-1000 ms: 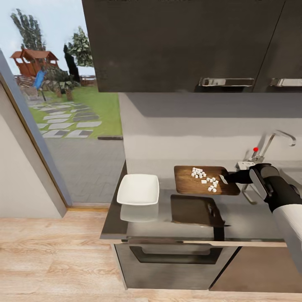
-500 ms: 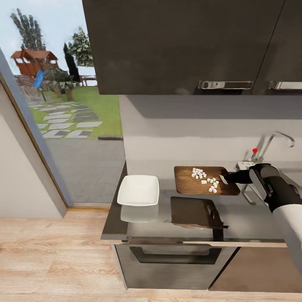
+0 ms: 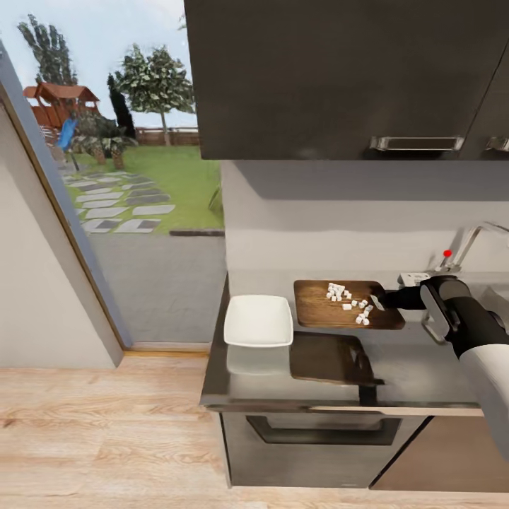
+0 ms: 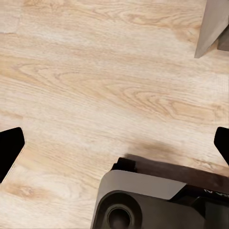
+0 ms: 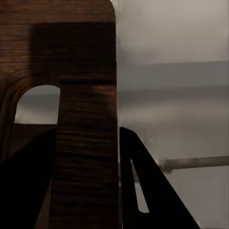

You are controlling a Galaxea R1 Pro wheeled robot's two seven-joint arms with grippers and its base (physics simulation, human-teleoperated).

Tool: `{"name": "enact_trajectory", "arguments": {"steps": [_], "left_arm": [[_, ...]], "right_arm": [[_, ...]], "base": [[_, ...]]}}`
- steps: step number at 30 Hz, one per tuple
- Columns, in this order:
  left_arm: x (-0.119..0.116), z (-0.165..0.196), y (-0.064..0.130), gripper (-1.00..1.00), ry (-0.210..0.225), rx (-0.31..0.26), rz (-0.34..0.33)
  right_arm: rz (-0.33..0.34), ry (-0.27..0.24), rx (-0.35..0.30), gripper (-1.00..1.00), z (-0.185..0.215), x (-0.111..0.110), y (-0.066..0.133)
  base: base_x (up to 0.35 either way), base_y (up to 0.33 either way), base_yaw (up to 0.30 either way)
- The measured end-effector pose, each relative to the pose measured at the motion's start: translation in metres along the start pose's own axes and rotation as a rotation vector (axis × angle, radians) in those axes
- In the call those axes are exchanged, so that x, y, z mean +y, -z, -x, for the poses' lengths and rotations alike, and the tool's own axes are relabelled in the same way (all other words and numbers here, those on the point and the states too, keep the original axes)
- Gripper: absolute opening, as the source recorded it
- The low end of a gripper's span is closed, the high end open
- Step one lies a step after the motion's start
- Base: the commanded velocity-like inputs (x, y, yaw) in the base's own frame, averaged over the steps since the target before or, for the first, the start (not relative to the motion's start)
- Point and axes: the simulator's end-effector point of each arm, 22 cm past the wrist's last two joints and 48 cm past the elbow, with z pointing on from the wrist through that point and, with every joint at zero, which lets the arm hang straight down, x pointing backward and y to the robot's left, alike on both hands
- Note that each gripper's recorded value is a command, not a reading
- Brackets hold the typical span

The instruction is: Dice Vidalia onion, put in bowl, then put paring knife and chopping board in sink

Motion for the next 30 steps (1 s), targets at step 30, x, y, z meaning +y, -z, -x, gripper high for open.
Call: {"name": "enact_trajectory", "arguments": {"steps": [30], "left_arm": [[-0.001, -0.001, 0.000, 1.00, 0.001, 0.001, -0.002]], "right_arm": [[-0.058, 0.014, 0.002, -1.00, 0.002, -0.012, 0.003]], "base": [[0.000, 0.151, 0.000]]}}
